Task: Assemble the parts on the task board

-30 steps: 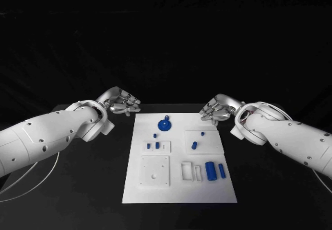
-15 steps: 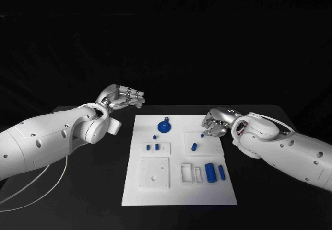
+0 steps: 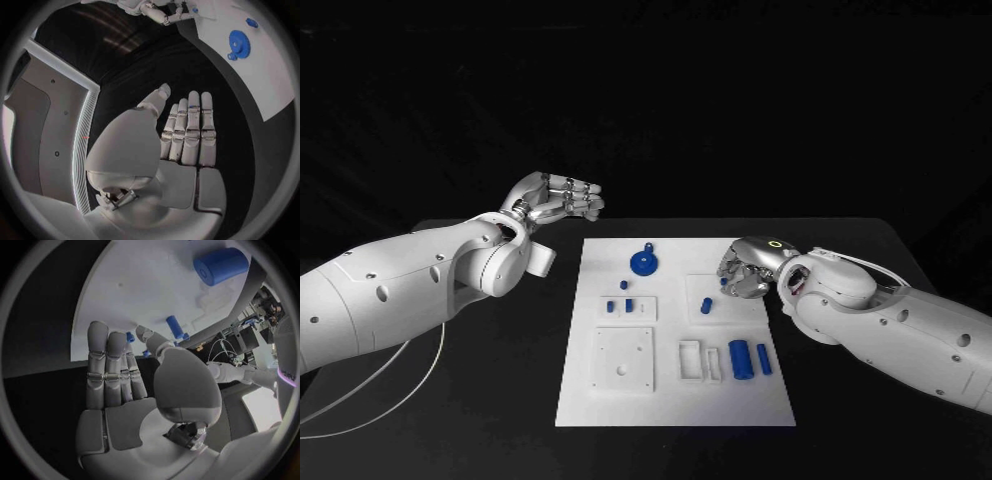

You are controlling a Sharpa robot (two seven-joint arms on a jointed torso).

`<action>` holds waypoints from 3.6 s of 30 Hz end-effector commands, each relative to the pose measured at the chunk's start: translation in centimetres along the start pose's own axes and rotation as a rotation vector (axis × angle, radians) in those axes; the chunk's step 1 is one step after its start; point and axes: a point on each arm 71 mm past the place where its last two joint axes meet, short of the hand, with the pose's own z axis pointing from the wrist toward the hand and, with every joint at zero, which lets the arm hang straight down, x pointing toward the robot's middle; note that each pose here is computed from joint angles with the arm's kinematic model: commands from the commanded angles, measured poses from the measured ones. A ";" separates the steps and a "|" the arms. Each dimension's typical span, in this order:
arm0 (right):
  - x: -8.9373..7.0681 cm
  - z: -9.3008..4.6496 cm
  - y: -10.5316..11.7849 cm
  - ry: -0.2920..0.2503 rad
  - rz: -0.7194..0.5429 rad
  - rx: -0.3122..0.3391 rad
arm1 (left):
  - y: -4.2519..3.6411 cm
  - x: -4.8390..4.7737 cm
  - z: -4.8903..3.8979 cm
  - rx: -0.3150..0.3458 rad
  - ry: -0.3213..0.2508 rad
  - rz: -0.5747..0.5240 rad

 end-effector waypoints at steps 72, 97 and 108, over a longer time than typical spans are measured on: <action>-2.4 -1.1 3.4 -0.201 0.117 -0.080 | 0.56 -0.82 0.55 -0.028 -0.002 -0.013; 1.9 -2.2 13.1 -0.122 0.166 -0.302 | 0.40 1.33 1.90 -0.012 -0.014 -0.004; 4.4 -2.3 14.5 -0.074 0.136 -0.322 | 0.39 1.93 2.11 -0.010 -0.007 -0.003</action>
